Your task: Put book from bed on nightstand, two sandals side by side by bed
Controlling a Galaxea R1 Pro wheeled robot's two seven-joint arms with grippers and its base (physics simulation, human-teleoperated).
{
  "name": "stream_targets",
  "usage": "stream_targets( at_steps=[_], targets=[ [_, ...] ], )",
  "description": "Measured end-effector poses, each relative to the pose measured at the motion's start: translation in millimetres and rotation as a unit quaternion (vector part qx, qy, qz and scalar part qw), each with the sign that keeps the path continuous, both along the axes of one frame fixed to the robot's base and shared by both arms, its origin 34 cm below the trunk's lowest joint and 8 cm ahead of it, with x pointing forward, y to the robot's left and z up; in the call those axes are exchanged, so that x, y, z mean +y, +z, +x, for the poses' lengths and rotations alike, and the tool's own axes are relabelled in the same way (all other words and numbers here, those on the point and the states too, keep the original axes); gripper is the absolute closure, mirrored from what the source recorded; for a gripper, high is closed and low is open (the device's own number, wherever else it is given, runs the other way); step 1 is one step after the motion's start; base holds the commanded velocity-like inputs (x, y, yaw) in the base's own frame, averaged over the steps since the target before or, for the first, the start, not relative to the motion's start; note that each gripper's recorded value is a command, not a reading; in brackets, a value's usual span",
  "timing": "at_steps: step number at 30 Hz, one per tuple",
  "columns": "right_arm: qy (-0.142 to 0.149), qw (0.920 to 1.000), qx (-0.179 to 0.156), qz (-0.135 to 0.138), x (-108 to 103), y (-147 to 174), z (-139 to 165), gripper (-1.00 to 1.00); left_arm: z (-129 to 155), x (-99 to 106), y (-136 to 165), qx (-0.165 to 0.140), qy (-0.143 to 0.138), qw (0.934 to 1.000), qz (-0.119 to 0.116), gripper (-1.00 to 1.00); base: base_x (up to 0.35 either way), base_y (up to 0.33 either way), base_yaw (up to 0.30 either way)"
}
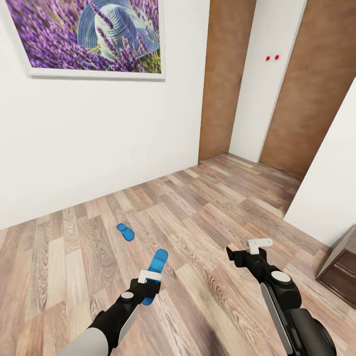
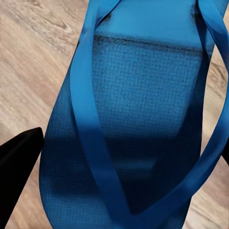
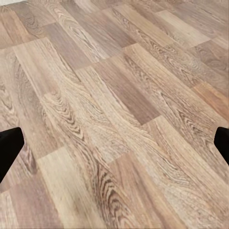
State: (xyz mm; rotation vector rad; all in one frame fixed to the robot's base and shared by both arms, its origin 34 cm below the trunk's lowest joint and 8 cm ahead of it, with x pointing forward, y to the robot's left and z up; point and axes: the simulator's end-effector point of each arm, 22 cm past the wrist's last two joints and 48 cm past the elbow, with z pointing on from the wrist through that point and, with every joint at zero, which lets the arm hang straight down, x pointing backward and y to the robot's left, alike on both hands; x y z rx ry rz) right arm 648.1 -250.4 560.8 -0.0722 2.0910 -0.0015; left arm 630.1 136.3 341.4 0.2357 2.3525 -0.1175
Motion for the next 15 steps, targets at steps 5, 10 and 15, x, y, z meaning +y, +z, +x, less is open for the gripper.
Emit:
stream_targets(
  at_steps=[5, 10, 15],
  targets=[
    [-0.001, 1.0000, 0.000, -0.001, -1, 11, 3, -1.00, 3, 0, 11, 0.000, 0.000, 1.0000, 0.000, 1.00, 0.000, 0.000, 0.000],
    [-0.001, 1.0000, 0.000, -0.001, -2, 22, 6, -1.00, 5, 0, 22, 0.000, 0.000, 1.0000, 0.000, 1.00, 0.000, 0.000, 0.000],
    [-0.001, 1.0000, 0.000, -0.001, -1, 33, 8, -1.00, 8, 0, 33, 0.001, 0.000, 1.0000, 0.000, 1.00, 0.000, 0.000, 0.000]
  ],
)
